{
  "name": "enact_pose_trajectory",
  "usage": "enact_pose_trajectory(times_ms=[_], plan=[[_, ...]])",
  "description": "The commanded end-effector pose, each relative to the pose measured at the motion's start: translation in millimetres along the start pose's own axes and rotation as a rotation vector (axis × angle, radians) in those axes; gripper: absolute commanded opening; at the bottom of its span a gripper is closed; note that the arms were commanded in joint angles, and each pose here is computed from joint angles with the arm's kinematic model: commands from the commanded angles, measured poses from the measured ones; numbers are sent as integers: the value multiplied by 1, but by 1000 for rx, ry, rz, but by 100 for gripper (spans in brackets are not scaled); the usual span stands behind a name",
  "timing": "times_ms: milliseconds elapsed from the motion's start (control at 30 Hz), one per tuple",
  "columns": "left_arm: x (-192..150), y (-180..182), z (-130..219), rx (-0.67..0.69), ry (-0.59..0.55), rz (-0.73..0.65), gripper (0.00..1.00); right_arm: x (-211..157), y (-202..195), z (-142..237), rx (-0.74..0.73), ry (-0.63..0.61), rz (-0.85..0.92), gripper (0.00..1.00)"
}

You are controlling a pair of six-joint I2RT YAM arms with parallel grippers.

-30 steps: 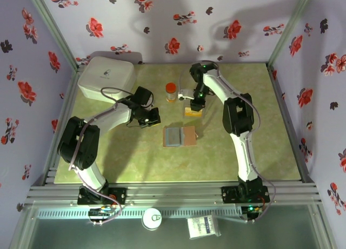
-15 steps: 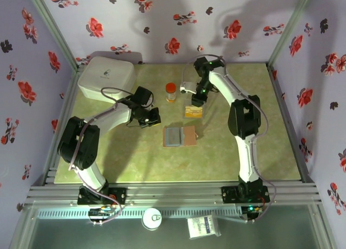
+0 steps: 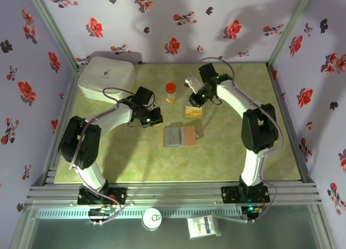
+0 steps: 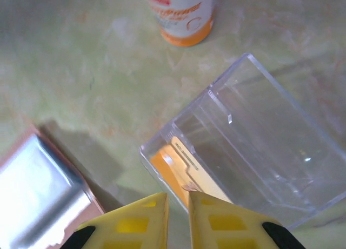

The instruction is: Take the credit cards out of the card holder

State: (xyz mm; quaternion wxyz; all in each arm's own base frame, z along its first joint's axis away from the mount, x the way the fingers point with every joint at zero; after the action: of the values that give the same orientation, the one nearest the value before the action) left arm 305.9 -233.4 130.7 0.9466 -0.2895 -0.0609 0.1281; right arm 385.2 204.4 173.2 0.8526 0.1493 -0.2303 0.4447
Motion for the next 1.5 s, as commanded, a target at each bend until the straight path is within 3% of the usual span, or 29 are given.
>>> enact_pose_trajectory(times_ms=[0,267,567,733,867,1067,1233,1467], plan=[[-3,-3,-9,-13,22,5,0,21,11,5,-31,-164,-287,17],[-17,4,-23,9,62,7,0,1,65,-16,26,-169,-557,11],[-36,20,-39,57,113,19,0,-22,108,-27,44,-79,-682,10],[-43,29,-44,89,126,28,0,-35,117,-36,76,-16,-752,12],[-46,33,-48,107,136,34,0,-40,125,-43,120,8,-774,26],[-46,38,-51,140,137,32,0,-41,131,-50,140,36,-788,34],[-43,37,-50,158,135,26,0,-42,135,-58,168,64,-811,26],[-42,36,-50,162,134,23,0,-50,138,-69,165,115,-823,29]])
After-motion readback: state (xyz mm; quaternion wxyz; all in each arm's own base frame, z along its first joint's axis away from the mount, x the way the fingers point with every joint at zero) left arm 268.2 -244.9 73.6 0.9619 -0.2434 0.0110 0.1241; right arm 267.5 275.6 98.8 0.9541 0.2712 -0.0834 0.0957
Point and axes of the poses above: each hand's point on the last joint's axis, 136 mm out from that joint toward the fingers, its own z axis back along the fingers, its own y axis along the line the jaws close on, x = y × z, the point moved 6 cm from there along z, back along the fingers, and after that the axes turned 12 degrees about z, right-handed, at the moved point
